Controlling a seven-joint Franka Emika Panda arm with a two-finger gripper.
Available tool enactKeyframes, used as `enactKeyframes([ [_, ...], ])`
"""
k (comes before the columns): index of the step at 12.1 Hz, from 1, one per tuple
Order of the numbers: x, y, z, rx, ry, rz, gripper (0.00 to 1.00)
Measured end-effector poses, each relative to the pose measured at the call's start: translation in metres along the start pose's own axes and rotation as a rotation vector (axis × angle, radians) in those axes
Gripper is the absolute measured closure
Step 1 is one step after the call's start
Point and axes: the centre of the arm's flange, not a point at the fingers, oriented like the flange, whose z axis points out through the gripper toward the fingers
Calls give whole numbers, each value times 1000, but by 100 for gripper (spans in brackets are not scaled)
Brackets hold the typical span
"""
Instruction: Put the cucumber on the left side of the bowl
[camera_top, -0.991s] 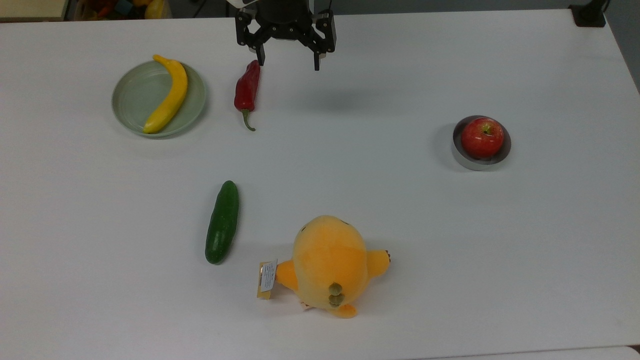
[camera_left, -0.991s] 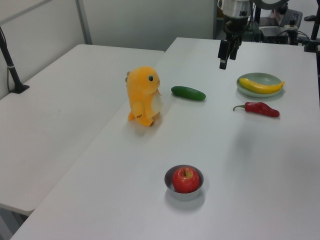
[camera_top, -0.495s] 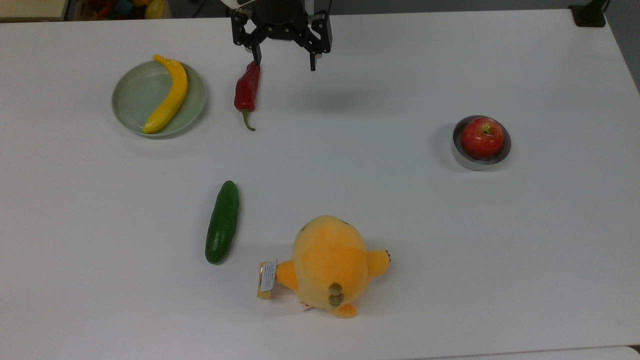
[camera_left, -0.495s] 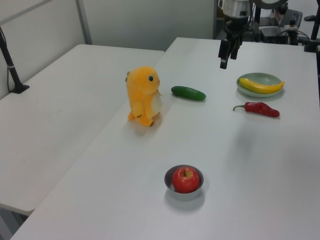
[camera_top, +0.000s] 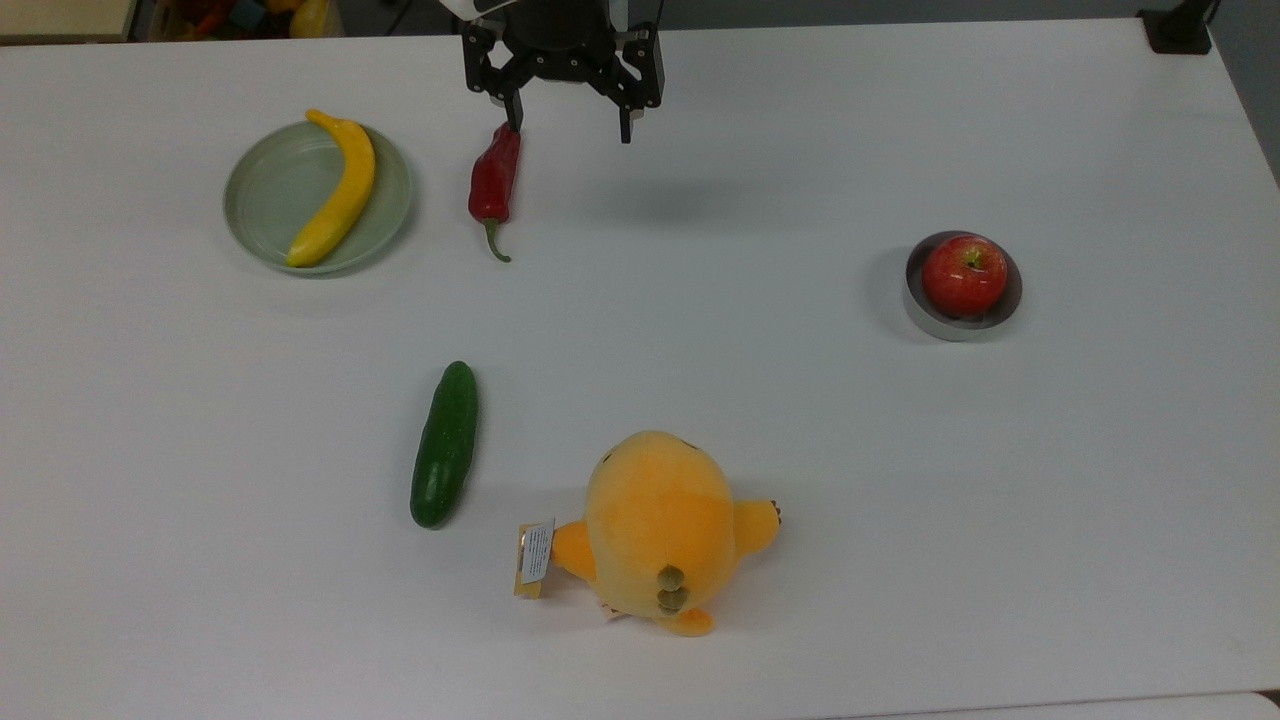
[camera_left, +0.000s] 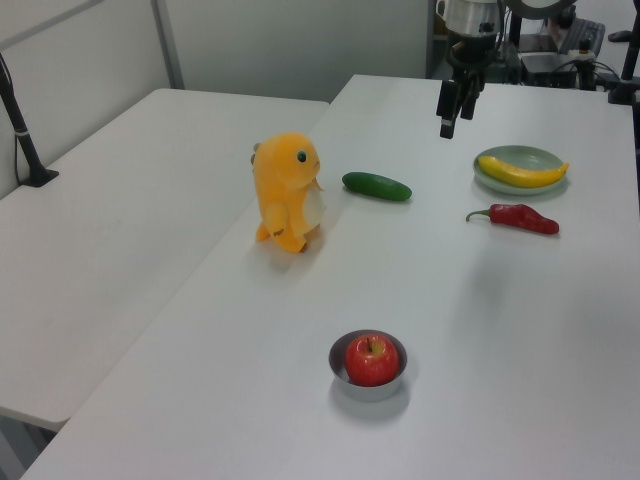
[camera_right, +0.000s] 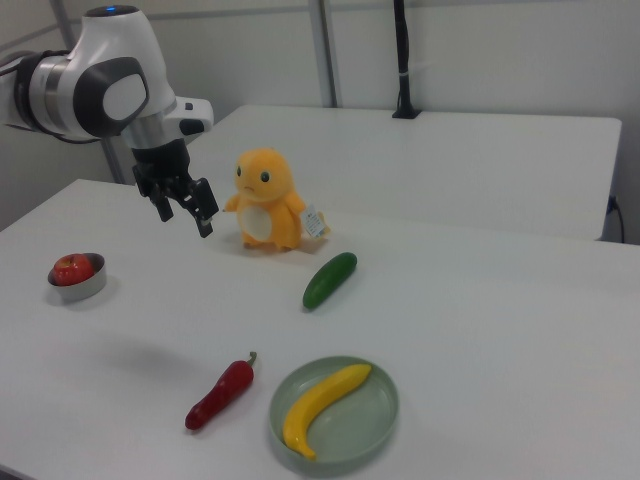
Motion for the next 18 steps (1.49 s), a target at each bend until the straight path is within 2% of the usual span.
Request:
enactKeyframes([
  [6, 2, 12, 5, -4, -9, 6, 0],
  [12, 23, 44, 32, -14, 8, 55, 0],
  [18, 75, 70, 90, -104, 157, -19, 0],
])
